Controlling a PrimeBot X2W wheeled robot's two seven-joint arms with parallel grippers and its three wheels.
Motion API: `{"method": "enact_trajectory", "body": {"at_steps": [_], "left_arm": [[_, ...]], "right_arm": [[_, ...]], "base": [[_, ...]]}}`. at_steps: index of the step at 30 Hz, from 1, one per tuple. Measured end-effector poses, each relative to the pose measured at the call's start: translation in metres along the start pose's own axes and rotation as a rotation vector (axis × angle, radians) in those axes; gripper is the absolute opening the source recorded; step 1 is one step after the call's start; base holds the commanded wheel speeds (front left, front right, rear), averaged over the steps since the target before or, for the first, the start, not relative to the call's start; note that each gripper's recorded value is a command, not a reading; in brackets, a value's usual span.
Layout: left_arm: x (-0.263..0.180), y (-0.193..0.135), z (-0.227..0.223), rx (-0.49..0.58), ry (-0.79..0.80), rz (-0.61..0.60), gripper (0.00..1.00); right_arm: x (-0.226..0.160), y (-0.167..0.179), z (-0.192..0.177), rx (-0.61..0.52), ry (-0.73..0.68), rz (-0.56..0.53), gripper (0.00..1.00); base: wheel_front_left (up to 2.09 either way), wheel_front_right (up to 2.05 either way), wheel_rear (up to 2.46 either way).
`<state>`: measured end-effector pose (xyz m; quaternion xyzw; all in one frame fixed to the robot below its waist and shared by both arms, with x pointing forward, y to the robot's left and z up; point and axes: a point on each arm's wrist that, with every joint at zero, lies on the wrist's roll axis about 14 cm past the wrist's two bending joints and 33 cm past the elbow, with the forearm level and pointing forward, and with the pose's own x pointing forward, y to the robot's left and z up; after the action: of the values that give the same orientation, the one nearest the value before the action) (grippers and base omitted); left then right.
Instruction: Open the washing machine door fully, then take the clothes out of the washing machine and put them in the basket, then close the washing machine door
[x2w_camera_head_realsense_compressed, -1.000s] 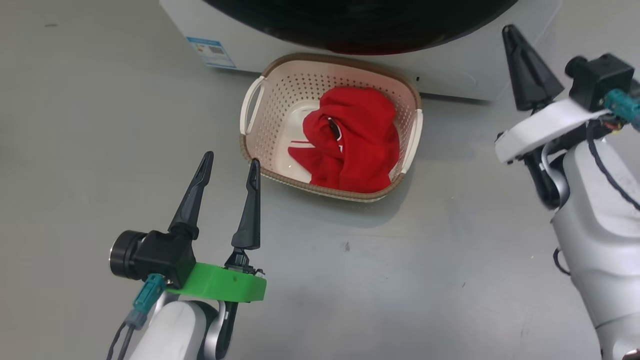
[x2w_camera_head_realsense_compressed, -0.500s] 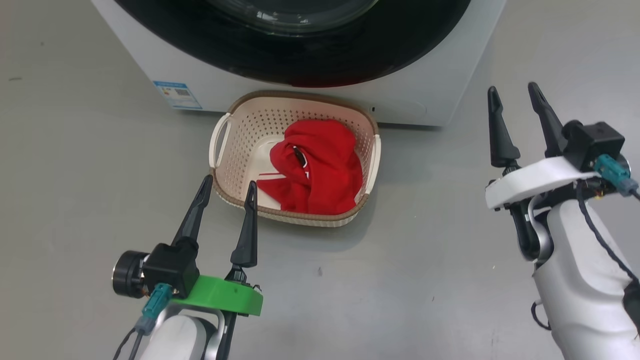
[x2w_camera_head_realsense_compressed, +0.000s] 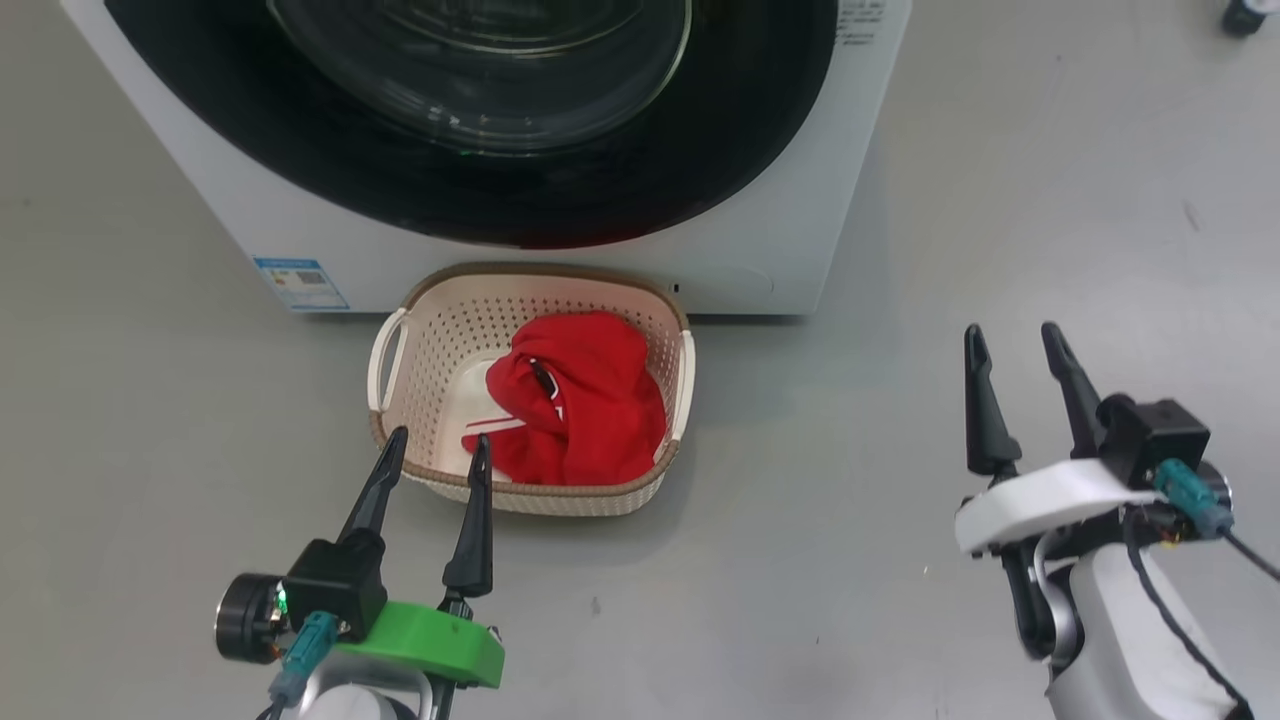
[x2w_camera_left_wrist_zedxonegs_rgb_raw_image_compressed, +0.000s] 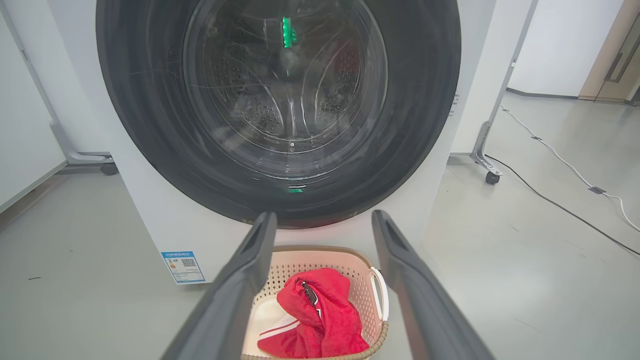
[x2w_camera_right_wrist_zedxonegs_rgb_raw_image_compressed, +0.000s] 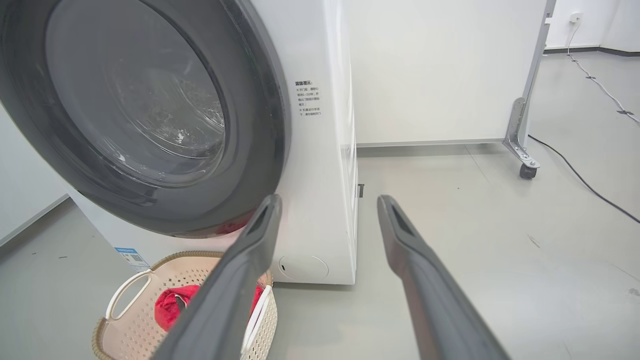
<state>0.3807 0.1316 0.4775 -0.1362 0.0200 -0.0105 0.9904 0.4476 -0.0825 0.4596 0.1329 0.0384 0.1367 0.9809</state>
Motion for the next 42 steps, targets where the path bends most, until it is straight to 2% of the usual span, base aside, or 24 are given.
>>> {"method": "enact_trajectory", "body": {"at_steps": [16,42], "left_arm": [[-0.020,-0.021,-0.006,-0.007,0.019,-0.067,1.00],[-0.032,-0.023,-0.006,0.000,0.020,-0.077,1.00]], "right_arm": [[-0.068,-0.005,0.006,-0.015,-0.018,-0.074,1.00],[-0.099,0.003,0.011,-0.022,-0.042,-0.100,1.00]], "base": [[0.00,0.00,0.00],[0.00,0.00,0.00]]}}
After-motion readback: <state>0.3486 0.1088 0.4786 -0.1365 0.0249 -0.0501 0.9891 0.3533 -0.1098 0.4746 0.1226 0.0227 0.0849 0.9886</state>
